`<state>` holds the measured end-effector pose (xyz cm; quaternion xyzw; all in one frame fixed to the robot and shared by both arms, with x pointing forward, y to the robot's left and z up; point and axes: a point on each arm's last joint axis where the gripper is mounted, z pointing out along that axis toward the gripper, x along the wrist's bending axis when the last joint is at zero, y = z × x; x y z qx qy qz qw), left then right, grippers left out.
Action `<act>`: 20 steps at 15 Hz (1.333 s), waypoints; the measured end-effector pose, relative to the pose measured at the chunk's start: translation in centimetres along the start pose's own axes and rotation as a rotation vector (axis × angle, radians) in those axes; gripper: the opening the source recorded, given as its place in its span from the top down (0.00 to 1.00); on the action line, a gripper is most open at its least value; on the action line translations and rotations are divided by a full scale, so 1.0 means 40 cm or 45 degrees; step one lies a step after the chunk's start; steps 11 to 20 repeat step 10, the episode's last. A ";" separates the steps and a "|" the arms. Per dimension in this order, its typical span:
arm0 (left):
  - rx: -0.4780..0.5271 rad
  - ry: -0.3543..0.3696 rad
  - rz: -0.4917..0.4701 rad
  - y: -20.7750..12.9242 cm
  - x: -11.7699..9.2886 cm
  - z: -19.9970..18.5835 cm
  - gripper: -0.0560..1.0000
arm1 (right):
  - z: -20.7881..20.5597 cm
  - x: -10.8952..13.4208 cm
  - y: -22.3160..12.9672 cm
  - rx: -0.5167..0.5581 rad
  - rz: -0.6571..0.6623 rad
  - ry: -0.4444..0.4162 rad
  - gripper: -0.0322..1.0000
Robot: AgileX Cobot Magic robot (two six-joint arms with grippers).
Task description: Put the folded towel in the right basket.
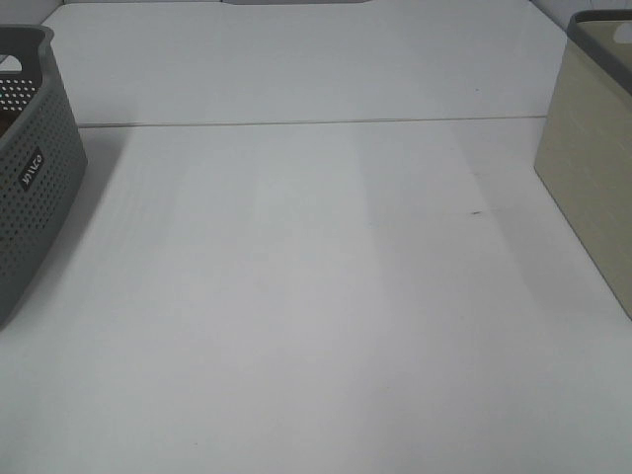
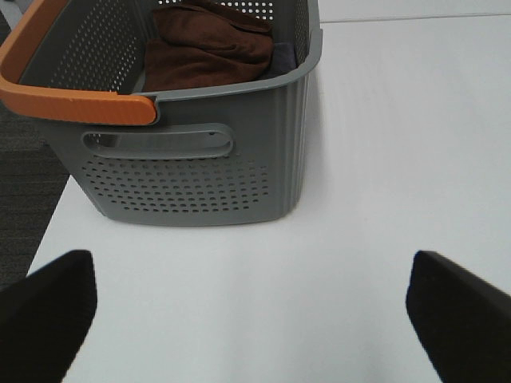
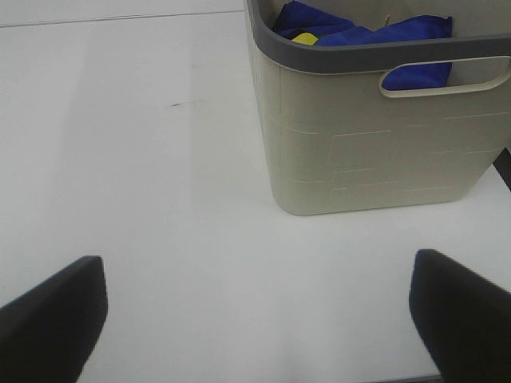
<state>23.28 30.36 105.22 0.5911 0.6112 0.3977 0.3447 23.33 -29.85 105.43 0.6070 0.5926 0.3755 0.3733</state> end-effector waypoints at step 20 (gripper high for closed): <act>0.000 -0.006 -0.003 0.000 -0.001 0.000 0.02 | 0.000 0.000 0.000 0.000 0.000 0.000 0.02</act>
